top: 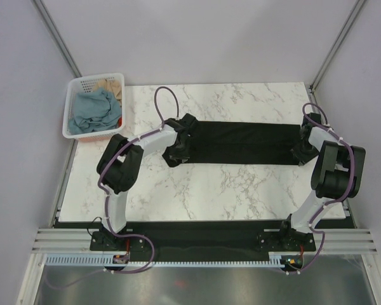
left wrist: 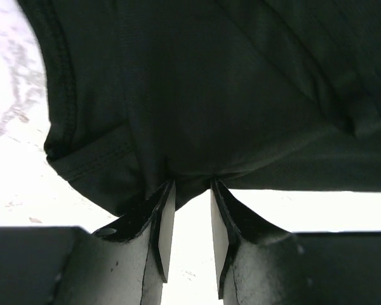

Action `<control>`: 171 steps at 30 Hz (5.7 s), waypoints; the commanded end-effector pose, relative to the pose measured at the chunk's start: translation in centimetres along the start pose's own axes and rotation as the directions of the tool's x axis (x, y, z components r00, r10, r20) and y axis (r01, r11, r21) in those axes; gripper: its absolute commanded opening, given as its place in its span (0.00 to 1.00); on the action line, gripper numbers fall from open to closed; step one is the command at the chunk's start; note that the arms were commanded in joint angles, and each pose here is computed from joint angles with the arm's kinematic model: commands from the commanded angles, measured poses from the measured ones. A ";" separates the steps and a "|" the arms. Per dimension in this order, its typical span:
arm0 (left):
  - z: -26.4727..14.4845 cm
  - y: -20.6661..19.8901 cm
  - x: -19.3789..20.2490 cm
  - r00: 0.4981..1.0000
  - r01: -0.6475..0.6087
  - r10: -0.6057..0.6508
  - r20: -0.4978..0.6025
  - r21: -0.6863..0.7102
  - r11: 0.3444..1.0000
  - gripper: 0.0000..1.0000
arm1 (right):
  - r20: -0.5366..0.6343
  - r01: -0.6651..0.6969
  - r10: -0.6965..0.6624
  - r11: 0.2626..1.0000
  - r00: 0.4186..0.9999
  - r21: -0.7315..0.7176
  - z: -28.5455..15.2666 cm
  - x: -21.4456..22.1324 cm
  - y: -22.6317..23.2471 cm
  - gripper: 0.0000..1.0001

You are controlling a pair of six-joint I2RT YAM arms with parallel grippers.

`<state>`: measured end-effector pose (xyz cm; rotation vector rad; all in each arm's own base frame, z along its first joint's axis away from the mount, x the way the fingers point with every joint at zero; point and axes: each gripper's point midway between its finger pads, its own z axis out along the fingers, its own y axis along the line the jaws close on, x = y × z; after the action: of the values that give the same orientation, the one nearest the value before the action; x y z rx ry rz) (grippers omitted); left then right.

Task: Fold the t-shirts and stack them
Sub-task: Fold the tshirt

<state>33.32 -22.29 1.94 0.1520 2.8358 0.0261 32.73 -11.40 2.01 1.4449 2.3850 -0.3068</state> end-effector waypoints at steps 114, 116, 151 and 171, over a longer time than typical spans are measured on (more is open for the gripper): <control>-11.3 11.5 -2.5 0.849 0.403 -0.527 0.033 0.604 0.687 0.44 | 0.740 0.991 -0.660 -0.119 -0.128 0.066 -16.8 30.5 29.4 0.19; -11.2 11.5 -2.4 0.850 0.405 -0.527 0.031 0.602 0.688 0.44 | 0.740 0.992 -0.662 -0.089 -0.125 0.087 -16.9 29.9 29.5 0.09; -9.2 11.8 -1.2 0.843 0.448 -0.539 -0.003 0.559 0.698 0.44 | 0.760 0.936 -0.600 0.350 0.249 -0.030 -17.0 18.5 28.9 0.00; -8.4 7.7 -1.5 0.889 0.379 -0.458 -0.011 0.581 0.721 0.47 | 0.618 0.869 -0.617 0.413 0.487 -0.273 -17.8 17.3 27.5 0.36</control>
<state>31.58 -13.52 10.93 -0.3683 2.6015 -0.8974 47.69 20.20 7.34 -0.1534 2.2795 -0.2165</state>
